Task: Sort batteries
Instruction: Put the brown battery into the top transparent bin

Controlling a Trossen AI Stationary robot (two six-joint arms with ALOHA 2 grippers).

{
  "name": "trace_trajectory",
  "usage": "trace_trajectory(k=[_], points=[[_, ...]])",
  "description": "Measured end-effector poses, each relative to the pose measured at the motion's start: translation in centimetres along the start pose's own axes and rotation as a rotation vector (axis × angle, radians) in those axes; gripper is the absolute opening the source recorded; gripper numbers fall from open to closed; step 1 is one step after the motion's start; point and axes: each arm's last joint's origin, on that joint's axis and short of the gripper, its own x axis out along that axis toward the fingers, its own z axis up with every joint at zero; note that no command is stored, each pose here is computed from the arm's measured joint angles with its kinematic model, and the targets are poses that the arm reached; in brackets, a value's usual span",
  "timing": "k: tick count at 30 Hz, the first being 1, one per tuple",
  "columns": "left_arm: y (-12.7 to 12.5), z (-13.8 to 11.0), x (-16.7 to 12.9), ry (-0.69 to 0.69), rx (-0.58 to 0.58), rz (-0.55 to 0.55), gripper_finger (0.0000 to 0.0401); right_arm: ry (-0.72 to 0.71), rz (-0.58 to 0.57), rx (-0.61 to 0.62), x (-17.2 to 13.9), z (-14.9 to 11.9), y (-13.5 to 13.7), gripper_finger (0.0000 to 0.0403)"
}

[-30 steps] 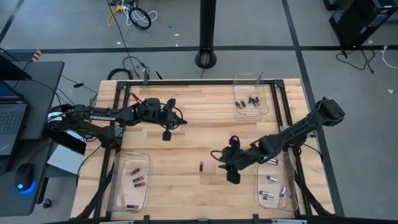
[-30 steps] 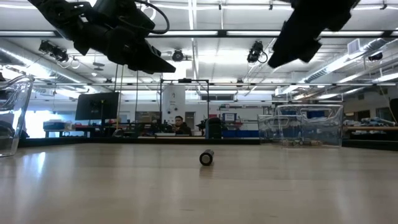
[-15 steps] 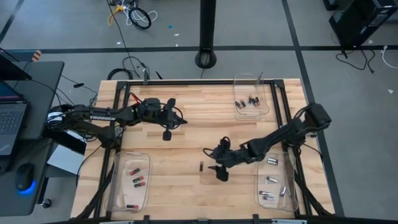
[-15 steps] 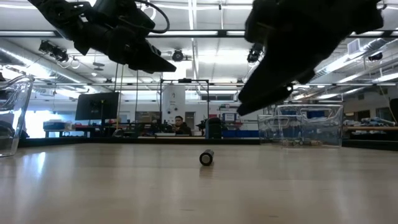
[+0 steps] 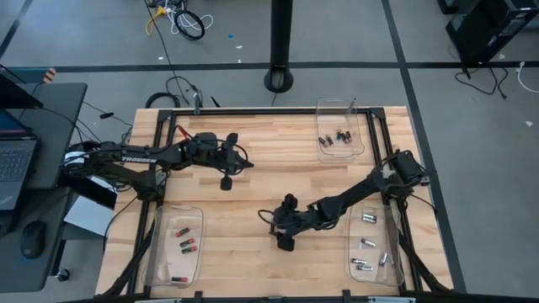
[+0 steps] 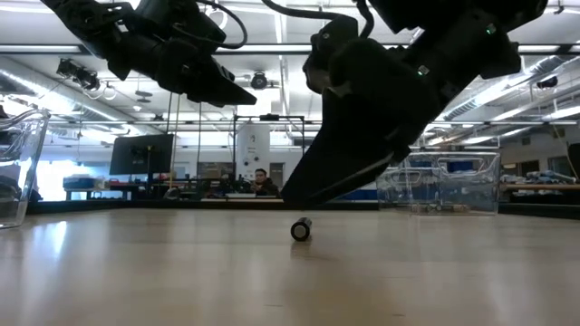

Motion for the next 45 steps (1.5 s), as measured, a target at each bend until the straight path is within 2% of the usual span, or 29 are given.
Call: trace_trajectory(k=[18, 28, 32, 38, 45], points=[[0.0, 0.0, 0.0, 0.001, 0.0, 0.0, 0.001, 0.024, -0.03, -0.025, -0.2, -0.5, 0.2, 0.0346], [-0.1, -0.2, 0.0, 0.017, -0.004, -0.006, 0.0011, 0.034, -0.043, -0.074, 1.6, -1.9, 0.2, 0.0343], [0.0, -0.1, 0.0, 0.015, -0.002, -0.005, 0.0011, 0.038, -0.044, -0.074, 1.7, -2.0, 0.2, 0.0318], [0.0, -0.1, 0.0, 0.014, -0.003, -0.004, 0.0011, 0.047, -0.04, -0.08, 1.7, -2.0, 0.1, 0.0233], [0.0, -0.1, 0.0, 0.013, -0.006, -0.003, 0.0011, 0.092, -0.034, -0.111, 0.1, -1.3, -0.2, 0.0231]])
